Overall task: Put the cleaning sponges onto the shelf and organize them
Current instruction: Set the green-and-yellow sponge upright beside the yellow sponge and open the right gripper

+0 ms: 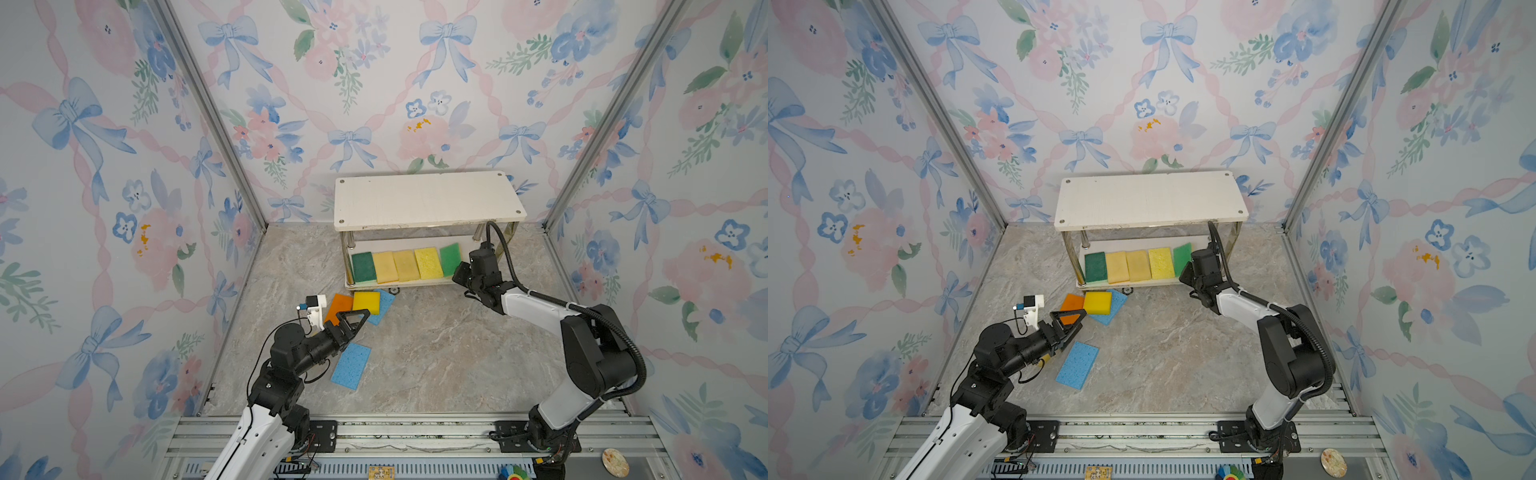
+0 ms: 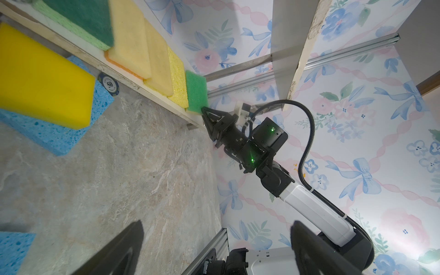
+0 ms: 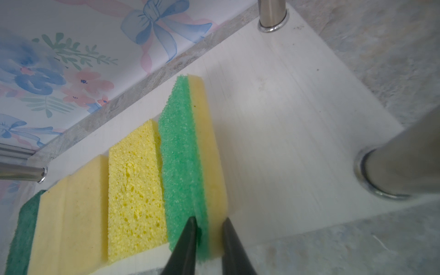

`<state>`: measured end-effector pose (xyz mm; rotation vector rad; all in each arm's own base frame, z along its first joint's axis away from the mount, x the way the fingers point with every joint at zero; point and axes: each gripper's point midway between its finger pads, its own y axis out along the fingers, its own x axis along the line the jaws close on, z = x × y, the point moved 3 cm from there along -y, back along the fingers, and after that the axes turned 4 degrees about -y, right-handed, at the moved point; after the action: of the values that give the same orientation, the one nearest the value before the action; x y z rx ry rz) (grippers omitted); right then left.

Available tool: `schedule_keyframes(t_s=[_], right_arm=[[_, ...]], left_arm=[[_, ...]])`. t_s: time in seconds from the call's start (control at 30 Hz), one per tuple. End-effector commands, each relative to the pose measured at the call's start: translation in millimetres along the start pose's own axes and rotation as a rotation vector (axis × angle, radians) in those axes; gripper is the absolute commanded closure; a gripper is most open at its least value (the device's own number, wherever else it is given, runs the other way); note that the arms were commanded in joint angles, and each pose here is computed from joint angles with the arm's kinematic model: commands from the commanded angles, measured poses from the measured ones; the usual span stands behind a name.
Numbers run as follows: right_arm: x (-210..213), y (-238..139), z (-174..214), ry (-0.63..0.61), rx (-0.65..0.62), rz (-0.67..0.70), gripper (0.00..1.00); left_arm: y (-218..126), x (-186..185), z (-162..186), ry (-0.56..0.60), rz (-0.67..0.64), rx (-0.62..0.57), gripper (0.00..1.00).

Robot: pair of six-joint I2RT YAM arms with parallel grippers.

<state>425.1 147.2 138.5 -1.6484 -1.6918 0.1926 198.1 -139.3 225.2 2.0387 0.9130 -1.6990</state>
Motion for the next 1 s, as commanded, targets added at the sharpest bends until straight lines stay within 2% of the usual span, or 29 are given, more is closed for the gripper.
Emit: schedule_keyframes(t_s=[0.0,0.23,0.37,0.67,0.97], right_arm=[[3.9,3.9,-8.4,0.017,-0.006,-0.015,0.68],[-4.2,-3.5,-9.2,0.031,-0.011,0.009,0.46],[-11.1,-5.0,-4.4,0.033,-0.002,0.026,0.39],[-1.7,-29.6,-19.7,0.051,-0.048,-0.040,0.31],[1.8,7.5,-30.5,0.024,0.043,-0.071,0.18]], left_arm=[[-1.1,0.0,-0.3,-0.008,0.002,0.001,0.02],[-2.5,0.6,0.4,-0.014,0.007,-0.003,0.02],[-2.6,1.2,0.1,-0.016,0.006,-0.005,0.02],[-1.2,8.2,1.0,-0.014,-0.010,-0.004,0.02],[-4.8,9.4,2.7,-0.015,-0.015,-0.009,0.02]])
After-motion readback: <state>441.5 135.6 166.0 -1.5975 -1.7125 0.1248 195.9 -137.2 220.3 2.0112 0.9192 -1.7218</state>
